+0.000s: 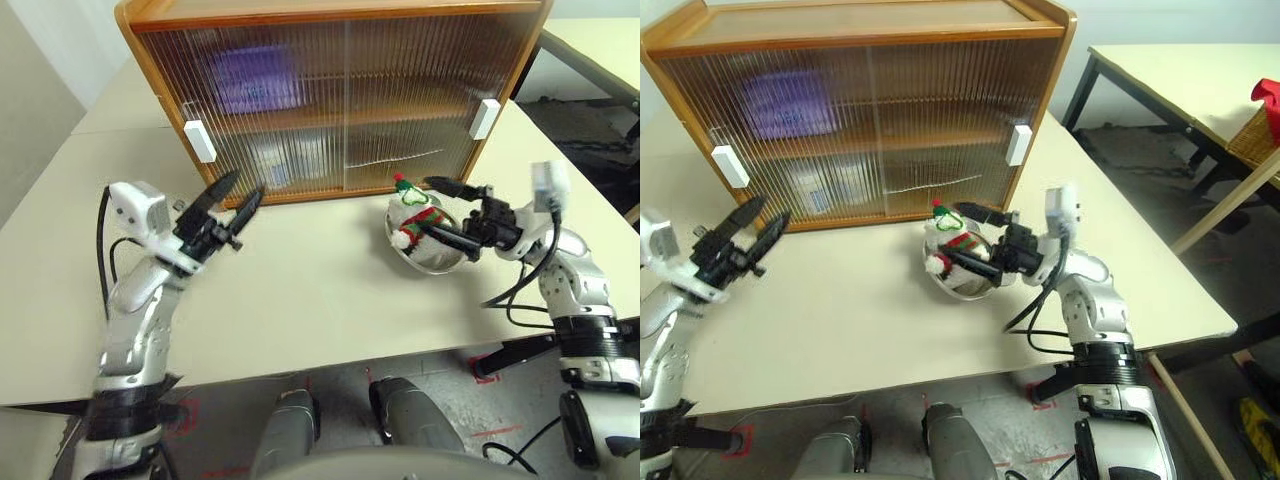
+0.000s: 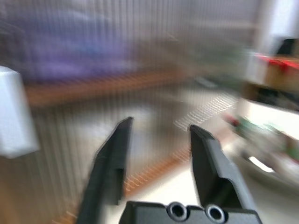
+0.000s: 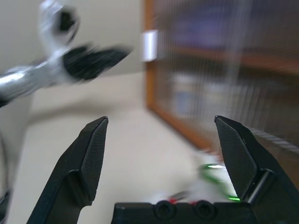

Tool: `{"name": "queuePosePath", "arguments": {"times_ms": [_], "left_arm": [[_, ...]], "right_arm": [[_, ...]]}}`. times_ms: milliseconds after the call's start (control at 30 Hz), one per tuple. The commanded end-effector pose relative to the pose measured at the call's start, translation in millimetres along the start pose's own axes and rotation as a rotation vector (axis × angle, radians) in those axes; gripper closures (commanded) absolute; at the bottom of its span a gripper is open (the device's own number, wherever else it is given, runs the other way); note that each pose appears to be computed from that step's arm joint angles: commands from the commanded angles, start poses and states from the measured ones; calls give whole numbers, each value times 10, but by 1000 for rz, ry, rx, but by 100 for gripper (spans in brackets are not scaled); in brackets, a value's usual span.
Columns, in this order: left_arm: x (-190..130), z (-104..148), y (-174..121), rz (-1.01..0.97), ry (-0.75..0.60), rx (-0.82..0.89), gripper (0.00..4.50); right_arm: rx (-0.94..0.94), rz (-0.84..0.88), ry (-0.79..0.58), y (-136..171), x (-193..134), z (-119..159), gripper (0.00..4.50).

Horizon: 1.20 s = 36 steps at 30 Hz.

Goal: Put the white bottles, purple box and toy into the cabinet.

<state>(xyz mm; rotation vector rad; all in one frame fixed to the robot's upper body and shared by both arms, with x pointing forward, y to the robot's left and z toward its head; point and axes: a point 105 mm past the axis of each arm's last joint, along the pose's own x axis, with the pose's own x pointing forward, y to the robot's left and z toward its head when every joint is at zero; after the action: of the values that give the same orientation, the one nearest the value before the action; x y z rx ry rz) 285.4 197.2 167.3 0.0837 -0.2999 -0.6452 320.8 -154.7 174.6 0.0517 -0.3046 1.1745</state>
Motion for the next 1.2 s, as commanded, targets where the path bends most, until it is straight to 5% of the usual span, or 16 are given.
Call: {"name": "queuePosePath", "arguments": {"times_ms": [33, 100, 200, 533, 1200], "left_arm": [[-202, 55, -111, -138, 26, -64, 76], [-401, 46, -116, -171, 71, -140, 5], [-631, 54, -104, -172, 119, -189, 0], [-881, -74, -187, -112, 188, -203, 0], [-831, -165, -210, -146, 241, -189, 0]], "right_arm": [[-11, -86, -77, -198, -58, 246, 0], [-32, -164, -73, -369, -114, 328, 0], [-82, -297, -9, -623, -216, 334, 63], [-172, -476, 37, -924, -327, 370, 443], [-212, -669, 92, -1190, -535, 356, 448]]}}
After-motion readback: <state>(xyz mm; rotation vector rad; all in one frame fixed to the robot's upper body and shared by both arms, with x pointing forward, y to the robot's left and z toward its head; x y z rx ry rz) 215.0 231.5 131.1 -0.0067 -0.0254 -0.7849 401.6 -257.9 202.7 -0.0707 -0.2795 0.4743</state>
